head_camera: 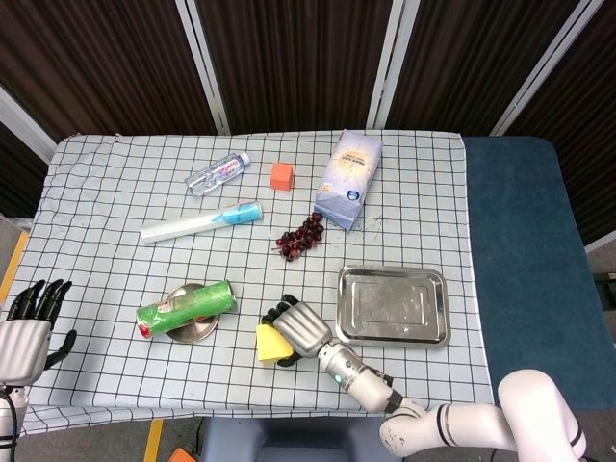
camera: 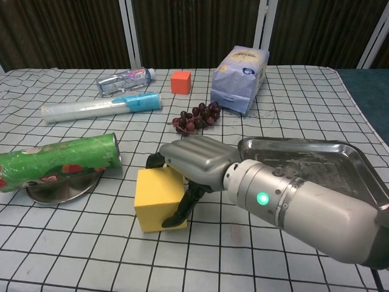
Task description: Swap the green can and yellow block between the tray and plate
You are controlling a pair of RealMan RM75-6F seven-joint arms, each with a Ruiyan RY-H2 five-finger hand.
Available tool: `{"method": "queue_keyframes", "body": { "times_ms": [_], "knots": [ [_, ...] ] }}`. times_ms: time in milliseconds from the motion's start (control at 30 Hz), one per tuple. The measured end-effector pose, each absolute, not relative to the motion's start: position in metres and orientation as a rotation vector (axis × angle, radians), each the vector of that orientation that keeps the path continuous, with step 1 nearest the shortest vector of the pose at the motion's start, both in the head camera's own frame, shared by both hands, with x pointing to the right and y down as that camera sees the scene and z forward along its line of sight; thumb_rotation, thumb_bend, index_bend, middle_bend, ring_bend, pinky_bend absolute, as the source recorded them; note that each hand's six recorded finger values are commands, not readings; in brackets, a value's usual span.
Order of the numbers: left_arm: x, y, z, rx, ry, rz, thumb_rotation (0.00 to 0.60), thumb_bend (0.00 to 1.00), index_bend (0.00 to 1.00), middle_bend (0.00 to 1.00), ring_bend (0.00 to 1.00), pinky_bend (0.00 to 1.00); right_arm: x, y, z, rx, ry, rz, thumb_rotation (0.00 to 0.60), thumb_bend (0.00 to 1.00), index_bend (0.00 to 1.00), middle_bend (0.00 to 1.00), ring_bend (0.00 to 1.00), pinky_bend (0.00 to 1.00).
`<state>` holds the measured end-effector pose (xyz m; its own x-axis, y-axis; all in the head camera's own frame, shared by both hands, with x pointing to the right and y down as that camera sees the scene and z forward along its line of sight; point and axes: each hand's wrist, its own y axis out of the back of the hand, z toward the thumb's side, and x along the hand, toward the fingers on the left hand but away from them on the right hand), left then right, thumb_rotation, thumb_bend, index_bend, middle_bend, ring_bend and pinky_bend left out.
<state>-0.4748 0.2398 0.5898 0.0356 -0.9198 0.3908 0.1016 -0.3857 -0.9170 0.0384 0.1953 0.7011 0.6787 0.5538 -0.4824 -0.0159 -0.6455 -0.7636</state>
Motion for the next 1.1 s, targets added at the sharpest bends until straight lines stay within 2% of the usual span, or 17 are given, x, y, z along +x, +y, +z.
{"method": "queue_keyframes", "body": {
  "times_ms": [300,567,667,800,967,1033,1100],
  "knots": [
    [-0.472,0.242,0.590,-1.444,0.870,-1.496,0.600,0.38,0.08,0.12,0.06,0.14,0.084,0.166,0.670,-1.929,-0.578,0.902,0.600,0.12,0.81,0.66,0.62,0.54],
    [-0.470,0.241,0.582,-1.429,0.894,-1.484,0.600,0.38,0.10,0.12,0.07,0.14,0.196,0.140,0.642,-1.782,-0.579,1.104,0.600,0.12,0.77,0.63,0.56,0.54],
    [-0.471,0.241,0.581,-1.430,0.897,-1.488,0.600,0.38,0.10,0.13,0.07,0.14,0.233,0.140,0.639,-1.765,-0.616,1.170,0.600,0.12,0.70,0.53,0.48,0.52],
    [-0.472,0.241,0.581,-1.432,0.901,-1.495,0.600,0.38,0.10,0.13,0.07,0.14,0.276,0.144,0.641,-1.775,-0.654,1.253,0.600,0.12,0.56,0.35,0.32,0.39],
    [-0.476,0.239,0.577,-1.420,0.928,-1.496,0.600,0.38,0.10,0.13,0.07,0.14,0.305,0.146,0.650,-1.775,-0.625,1.309,0.600,0.12,0.49,0.24,0.19,0.29],
    [-0.476,0.239,0.576,-1.418,0.928,-1.494,0.600,0.38,0.10,0.13,0.07,0.14,0.307,0.149,0.653,-1.790,-0.604,1.308,0.600,0.12,0.39,0.17,0.12,0.23],
    [-0.475,0.240,0.577,-1.419,0.922,-1.495,0.600,0.38,0.11,0.13,0.07,0.14,0.307,0.152,0.656,-1.806,-0.581,1.309,0.600,0.12,0.18,0.06,0.03,0.13]
  ]
}}
